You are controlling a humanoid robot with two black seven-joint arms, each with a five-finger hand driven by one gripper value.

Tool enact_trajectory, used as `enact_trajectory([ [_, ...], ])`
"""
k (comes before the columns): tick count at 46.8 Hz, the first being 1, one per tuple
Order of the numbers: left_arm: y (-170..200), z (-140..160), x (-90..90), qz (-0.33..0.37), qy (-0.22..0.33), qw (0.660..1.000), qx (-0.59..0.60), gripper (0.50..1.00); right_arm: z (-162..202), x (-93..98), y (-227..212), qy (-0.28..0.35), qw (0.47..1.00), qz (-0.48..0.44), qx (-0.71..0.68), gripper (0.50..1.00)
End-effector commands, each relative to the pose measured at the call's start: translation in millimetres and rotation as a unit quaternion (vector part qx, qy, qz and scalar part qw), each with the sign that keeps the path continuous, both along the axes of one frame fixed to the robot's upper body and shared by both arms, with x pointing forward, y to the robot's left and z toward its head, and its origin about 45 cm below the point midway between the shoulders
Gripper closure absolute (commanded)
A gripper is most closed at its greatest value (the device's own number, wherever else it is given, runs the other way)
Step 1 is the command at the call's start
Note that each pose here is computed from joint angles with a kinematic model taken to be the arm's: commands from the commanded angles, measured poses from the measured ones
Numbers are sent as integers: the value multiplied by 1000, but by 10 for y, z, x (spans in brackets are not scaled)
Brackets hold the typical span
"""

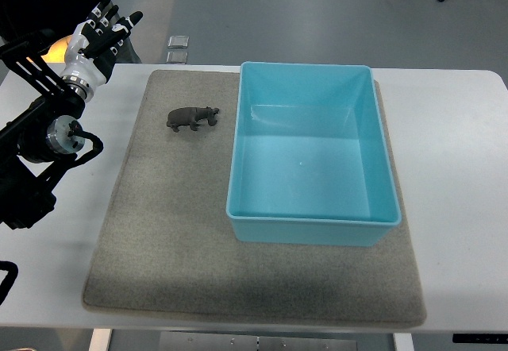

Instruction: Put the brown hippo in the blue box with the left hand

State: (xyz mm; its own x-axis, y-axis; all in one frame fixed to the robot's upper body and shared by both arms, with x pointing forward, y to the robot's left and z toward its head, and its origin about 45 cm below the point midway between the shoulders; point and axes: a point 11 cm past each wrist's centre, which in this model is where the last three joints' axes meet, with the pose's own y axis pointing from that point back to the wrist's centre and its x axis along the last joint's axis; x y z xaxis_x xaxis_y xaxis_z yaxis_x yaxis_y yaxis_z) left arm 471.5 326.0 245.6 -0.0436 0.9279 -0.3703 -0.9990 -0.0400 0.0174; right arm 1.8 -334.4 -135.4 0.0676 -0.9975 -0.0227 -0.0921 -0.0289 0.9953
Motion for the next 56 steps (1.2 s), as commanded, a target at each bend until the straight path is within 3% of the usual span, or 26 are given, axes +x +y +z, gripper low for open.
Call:
enact_trajectory([
  [1,-8,2,0,-2,-1,1000,-1,506,0,0,0,0,1000,0,0,564],
  [24,-88,3,-27,-63,-22,997,-24,506,0,9,0,-1,1000,0,0,564],
  [56,-49,-62,-38,-61,-14,998,-14,506,0,0,0,0,1000,0,0,564],
])
